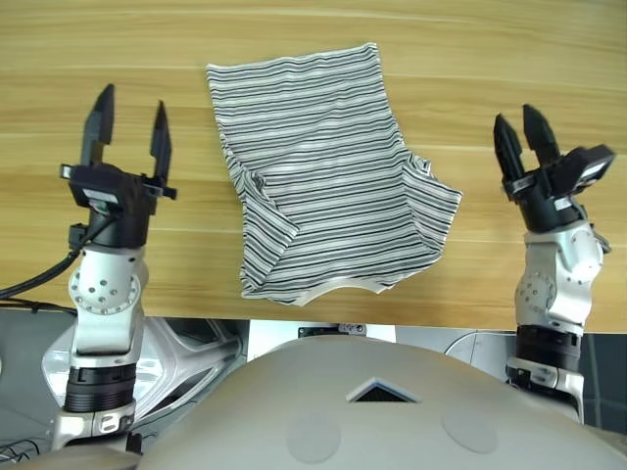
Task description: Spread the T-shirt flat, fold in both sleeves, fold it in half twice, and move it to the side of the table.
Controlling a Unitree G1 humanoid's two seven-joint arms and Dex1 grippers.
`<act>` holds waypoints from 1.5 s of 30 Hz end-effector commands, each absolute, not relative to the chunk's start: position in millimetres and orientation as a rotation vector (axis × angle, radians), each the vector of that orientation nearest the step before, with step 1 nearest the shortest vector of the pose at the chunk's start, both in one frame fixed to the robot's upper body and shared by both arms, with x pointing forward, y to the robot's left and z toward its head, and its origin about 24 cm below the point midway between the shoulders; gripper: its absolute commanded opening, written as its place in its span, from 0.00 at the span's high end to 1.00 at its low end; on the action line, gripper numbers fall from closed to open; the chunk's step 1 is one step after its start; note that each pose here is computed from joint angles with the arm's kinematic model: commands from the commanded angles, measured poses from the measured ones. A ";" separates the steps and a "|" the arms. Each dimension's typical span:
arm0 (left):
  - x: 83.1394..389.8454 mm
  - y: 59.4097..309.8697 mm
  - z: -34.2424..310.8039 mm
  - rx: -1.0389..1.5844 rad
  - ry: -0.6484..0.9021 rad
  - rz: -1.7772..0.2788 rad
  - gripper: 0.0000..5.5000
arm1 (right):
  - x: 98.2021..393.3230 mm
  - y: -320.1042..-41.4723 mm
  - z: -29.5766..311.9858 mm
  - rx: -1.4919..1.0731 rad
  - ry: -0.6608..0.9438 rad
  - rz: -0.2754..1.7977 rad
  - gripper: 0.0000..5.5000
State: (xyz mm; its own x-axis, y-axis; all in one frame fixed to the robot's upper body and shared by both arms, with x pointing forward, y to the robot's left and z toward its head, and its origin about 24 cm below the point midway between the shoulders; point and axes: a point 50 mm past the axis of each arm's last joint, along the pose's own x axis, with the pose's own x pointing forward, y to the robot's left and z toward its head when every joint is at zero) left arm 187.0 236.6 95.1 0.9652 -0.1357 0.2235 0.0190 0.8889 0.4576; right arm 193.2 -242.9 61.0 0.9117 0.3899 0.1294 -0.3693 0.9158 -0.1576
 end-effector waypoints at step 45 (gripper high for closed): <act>252.2 196.8 10.6 0.928 0.063 -0.852 0.57 | 190.3 -250.3 20.2 -1.142 0.043 0.805 0.65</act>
